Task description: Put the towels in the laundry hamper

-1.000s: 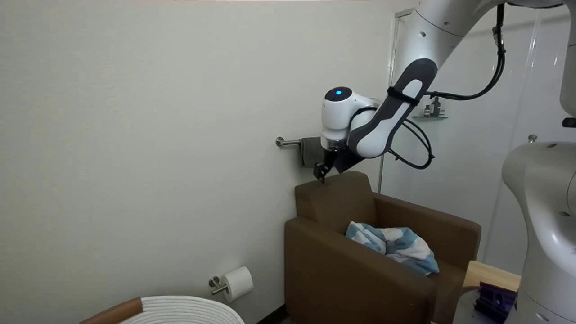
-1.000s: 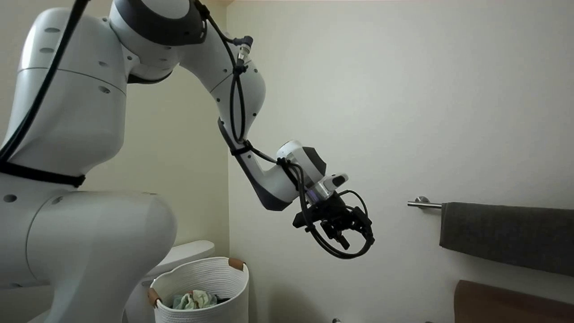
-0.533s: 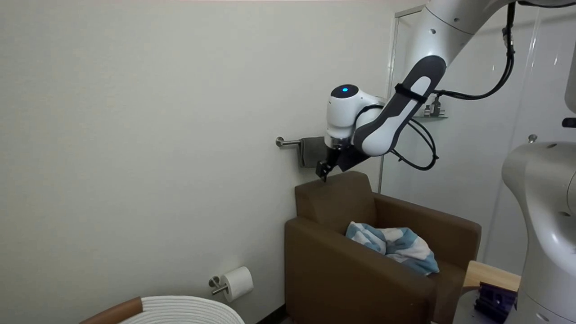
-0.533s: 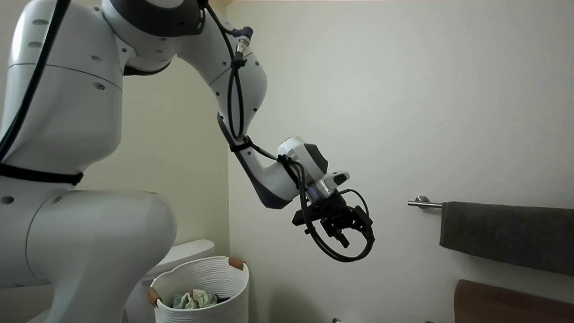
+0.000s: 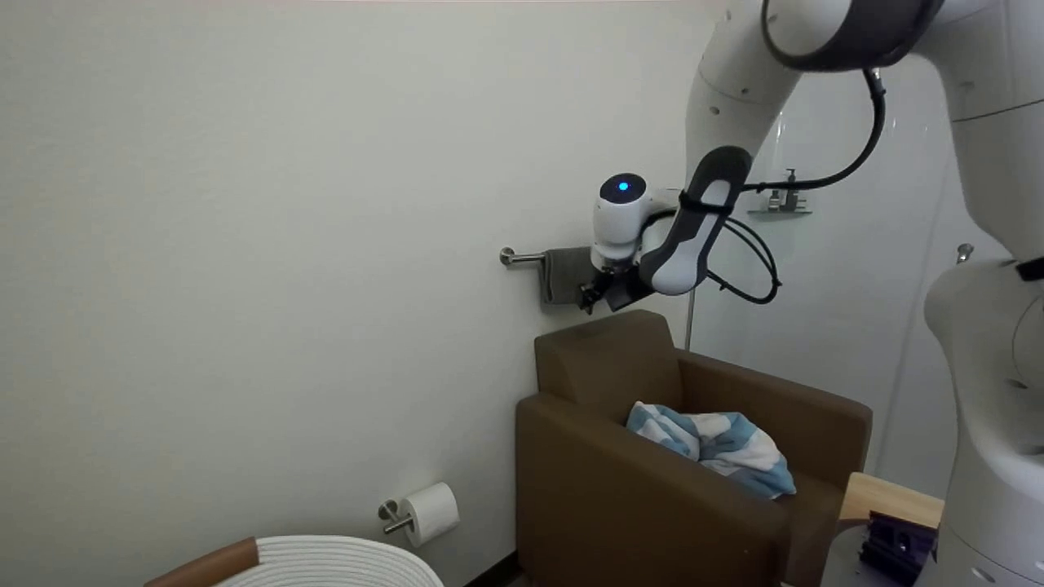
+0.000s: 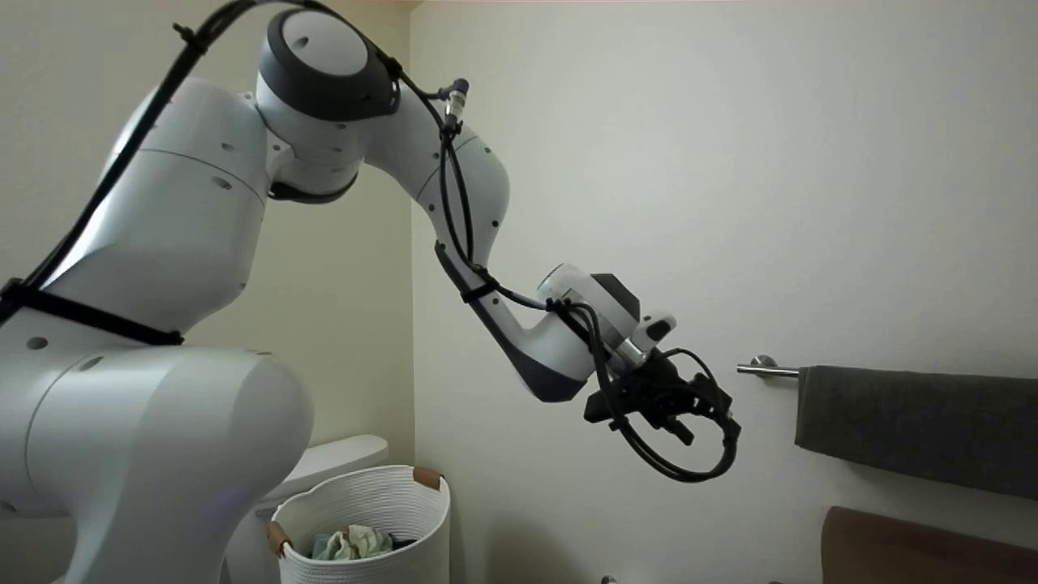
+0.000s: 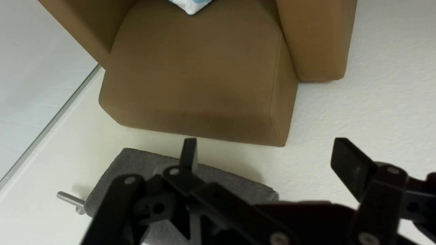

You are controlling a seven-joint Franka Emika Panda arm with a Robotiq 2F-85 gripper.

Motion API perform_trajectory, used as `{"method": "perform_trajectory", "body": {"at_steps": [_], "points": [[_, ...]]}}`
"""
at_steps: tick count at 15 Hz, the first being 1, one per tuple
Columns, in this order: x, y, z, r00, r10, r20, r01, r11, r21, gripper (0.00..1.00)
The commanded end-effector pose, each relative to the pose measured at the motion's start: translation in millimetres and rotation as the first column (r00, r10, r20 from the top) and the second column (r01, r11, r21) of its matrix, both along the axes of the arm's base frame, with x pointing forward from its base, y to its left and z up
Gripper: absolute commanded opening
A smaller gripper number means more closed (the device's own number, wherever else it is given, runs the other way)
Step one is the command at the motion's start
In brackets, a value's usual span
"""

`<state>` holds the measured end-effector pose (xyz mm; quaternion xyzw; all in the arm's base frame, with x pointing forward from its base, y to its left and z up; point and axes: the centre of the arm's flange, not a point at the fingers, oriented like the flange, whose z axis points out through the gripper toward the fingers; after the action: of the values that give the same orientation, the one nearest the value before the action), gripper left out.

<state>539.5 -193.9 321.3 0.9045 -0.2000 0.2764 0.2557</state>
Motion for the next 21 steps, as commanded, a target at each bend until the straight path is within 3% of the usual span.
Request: {"method": "perform_trajectory", "body": {"at_steps": [1,4,7,11,15,18,20,21], "points": [[53,-67,-32,0.999,-0.020,0.026,0.021,1.000,-0.020,1.00],[80,-108,-53,0.998,-0.050,0.033,0.049,0.998,0.027,1.00],[94,-163,-70,0.984,-0.178,0.011,0.175,0.978,0.111,1.00],[81,-249,-89,0.952,-0.304,-0.046,0.307,0.933,0.190,1.00],[49,-322,-117,0.899,-0.413,-0.144,0.437,0.867,0.240,1.00],[29,-347,-153,0.861,-0.448,-0.240,0.503,0.819,0.278,1.00],[24,-338,-153,0.856,-0.408,-0.318,0.503,0.801,0.326,1.00],[9,-329,-158,0.852,-0.449,-0.270,0.517,0.807,0.286,1.00]]}}
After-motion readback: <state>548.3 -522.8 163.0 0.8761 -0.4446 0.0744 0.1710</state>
